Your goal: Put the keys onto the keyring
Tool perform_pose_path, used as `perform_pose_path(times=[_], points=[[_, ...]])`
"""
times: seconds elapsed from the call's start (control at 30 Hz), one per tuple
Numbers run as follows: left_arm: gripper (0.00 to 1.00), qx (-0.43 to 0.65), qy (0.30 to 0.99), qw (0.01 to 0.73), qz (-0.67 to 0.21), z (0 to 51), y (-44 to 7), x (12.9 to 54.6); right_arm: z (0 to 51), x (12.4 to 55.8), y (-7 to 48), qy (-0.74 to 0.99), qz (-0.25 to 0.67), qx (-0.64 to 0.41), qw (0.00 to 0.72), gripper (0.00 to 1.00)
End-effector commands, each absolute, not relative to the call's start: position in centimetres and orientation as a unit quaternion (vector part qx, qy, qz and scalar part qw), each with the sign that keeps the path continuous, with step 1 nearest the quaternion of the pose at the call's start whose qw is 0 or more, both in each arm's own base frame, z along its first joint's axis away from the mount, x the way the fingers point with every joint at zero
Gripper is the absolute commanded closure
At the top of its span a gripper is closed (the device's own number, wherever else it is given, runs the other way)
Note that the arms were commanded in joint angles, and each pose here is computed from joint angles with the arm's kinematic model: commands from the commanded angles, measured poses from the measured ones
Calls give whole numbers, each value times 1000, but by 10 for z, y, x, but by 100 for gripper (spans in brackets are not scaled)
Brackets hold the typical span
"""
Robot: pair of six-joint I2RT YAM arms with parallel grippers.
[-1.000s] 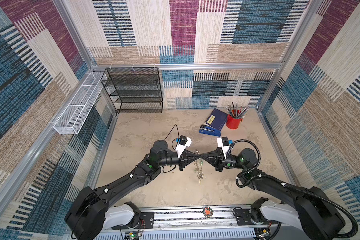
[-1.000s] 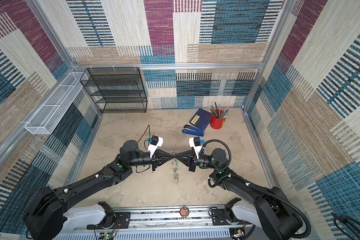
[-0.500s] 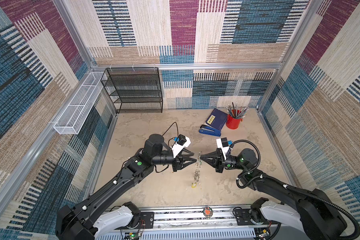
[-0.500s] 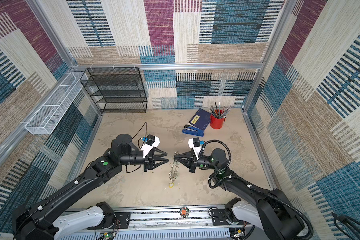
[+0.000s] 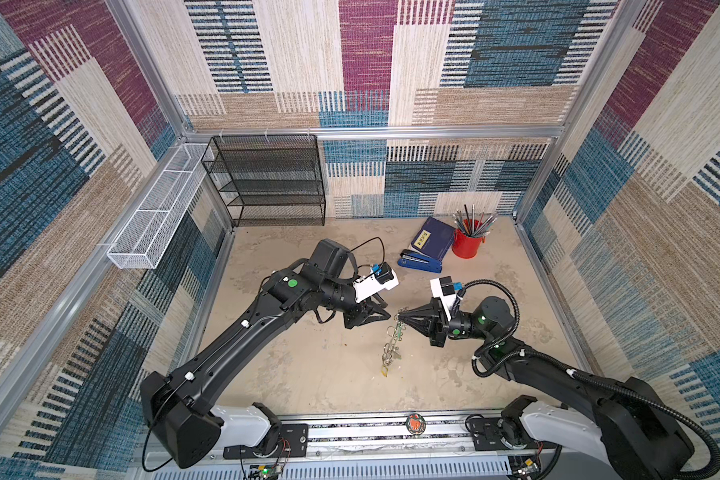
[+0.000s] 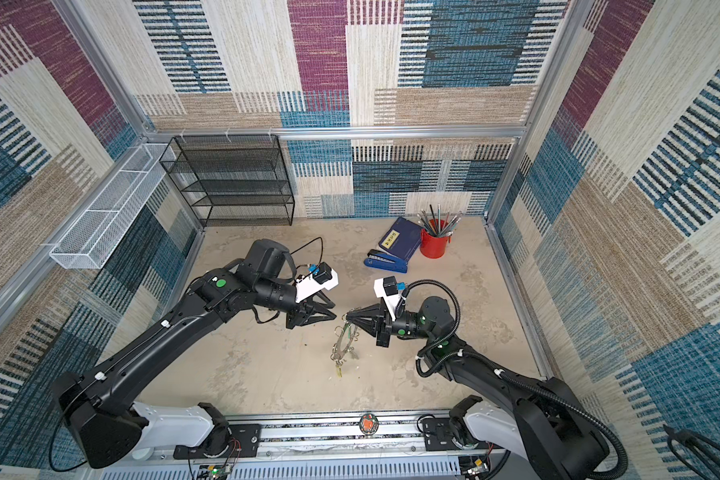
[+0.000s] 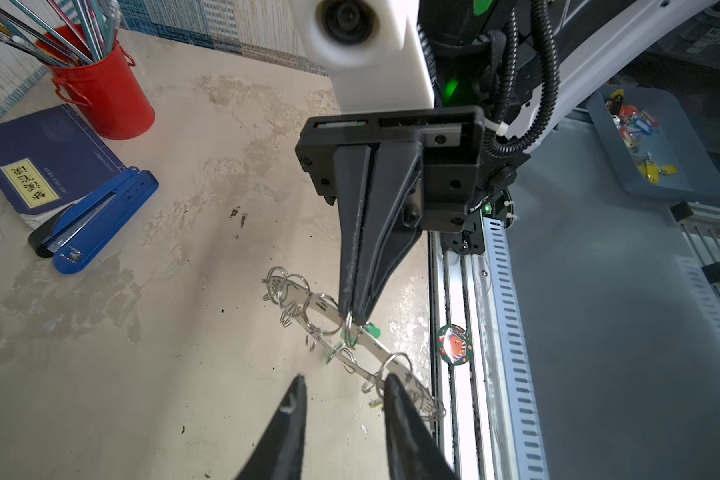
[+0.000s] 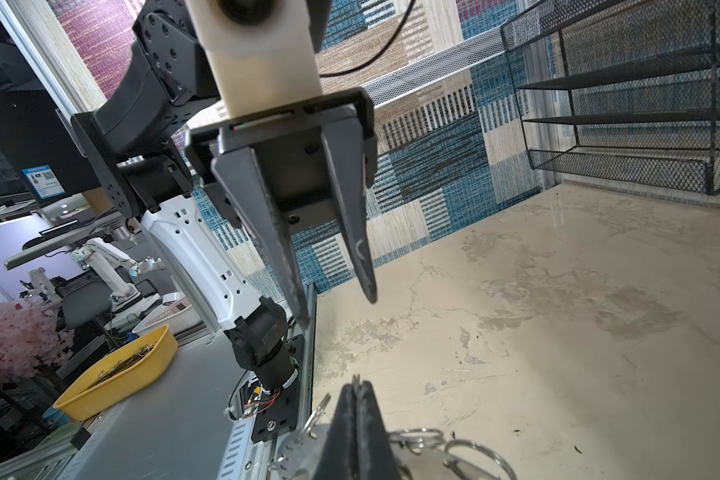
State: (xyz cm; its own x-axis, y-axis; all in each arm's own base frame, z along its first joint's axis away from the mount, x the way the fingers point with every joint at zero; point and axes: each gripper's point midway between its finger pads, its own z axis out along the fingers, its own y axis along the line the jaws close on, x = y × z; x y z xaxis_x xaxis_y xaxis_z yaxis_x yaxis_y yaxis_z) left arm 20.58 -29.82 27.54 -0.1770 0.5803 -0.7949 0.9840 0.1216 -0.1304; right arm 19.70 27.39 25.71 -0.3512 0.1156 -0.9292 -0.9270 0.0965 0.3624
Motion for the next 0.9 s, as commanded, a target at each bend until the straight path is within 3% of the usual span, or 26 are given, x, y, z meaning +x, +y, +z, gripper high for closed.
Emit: perform_pose_path(times=[0.0,0.53,0.87], points=[[67,586,679,275,-347,271,-302,199,264,195,275,572,578,-356,461,100],[75,599,674,250,-353,261,-315,198,264,195,276,573,578,-355,460,100],[89,599,676,240,-356,257,-317,198,264,196,275,574,577,-354,461,100]])
